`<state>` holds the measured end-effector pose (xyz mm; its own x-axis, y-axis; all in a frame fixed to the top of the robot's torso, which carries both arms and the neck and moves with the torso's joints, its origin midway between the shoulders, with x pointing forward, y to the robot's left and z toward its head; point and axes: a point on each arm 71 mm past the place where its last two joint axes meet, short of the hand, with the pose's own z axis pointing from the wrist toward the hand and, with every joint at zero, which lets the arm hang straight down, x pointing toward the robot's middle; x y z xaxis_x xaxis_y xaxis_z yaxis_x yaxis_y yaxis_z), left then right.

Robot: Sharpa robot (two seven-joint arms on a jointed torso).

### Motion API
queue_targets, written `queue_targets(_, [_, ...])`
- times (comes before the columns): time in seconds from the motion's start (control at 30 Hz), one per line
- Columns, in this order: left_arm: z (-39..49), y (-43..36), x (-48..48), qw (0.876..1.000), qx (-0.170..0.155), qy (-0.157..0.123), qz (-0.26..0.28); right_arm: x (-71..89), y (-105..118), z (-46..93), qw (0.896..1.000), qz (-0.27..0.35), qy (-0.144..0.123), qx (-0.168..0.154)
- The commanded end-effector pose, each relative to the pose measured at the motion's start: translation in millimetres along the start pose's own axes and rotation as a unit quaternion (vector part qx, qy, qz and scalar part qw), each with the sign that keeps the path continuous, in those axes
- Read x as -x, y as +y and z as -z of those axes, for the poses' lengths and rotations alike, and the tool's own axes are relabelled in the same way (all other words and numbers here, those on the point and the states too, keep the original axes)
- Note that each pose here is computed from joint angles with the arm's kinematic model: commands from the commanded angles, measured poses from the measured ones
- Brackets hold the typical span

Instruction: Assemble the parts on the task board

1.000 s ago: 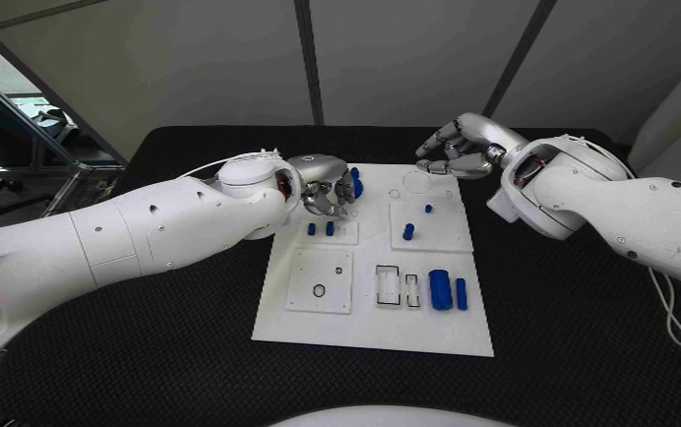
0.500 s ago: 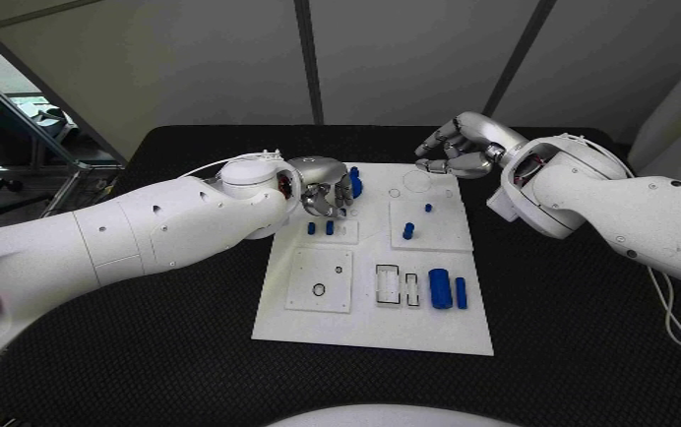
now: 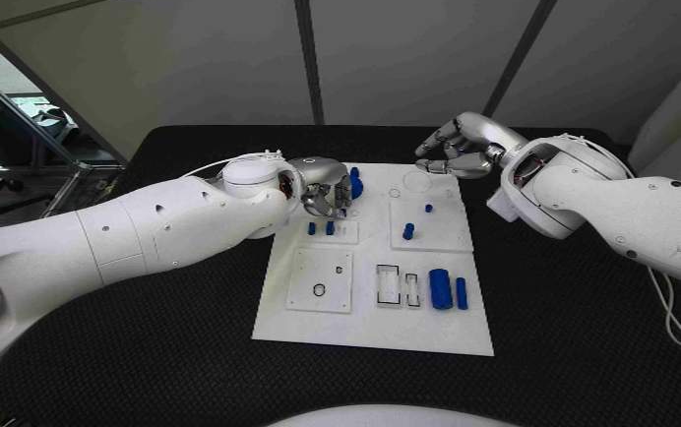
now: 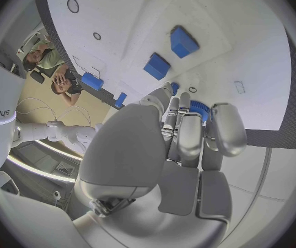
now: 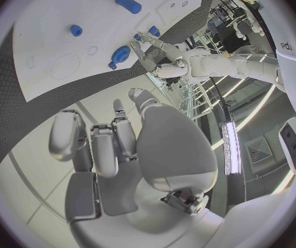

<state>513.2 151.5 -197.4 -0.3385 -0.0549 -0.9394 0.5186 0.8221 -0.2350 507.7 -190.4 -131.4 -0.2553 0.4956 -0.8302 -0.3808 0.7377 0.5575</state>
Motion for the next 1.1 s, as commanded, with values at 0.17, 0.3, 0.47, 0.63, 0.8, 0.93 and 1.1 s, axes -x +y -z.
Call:
queue_targets(0.17, [-1.6, -2.2, -1.2, 1.000, -0.004, 0.007, -0.004, 0.7, 2.6, -0.3, 1.000, 0.001, -0.002, 0.007])
queue_targets(0.3, [-2.3, -2.5, -2.1, 1.000, -0.005, 0.009, -0.004, 0.7, 2.7, -0.3, 1.000, 0.001, -0.002, 0.007])
queue_targets(0.47, [-3.0, -1.7, -3.6, 1.000, -0.002, 0.012, -0.004, 0.6, 2.9, -0.4, 1.000, 0.001, -0.002, 0.007])
queue_targets(0.63, [-3.3, 0.6, -4.7, 1.000, 0.002, 0.016, -0.004, 0.8, 2.5, -0.2, 1.000, 0.001, -0.002, 0.007])
queue_targets(0.8, [-3.9, 0.8, -5.5, 1.000, 0.003, 0.018, -0.005, 0.7, 2.7, -0.2, 1.000, 0.001, -0.002, 0.007])
queue_targets(0.93, [-4.7, -0.4, -6.0, 1.000, 0.001, 0.019, -0.004, 0.6, 2.8, -0.3, 1.000, 0.001, -0.002, 0.008])
queue_targets(1.1, [-5.3, -1.5, -6.3, 1.000, -0.003, 0.014, -0.004, 0.6, 2.9, -0.3, 1.000, 0.001, -0.002, 0.008])
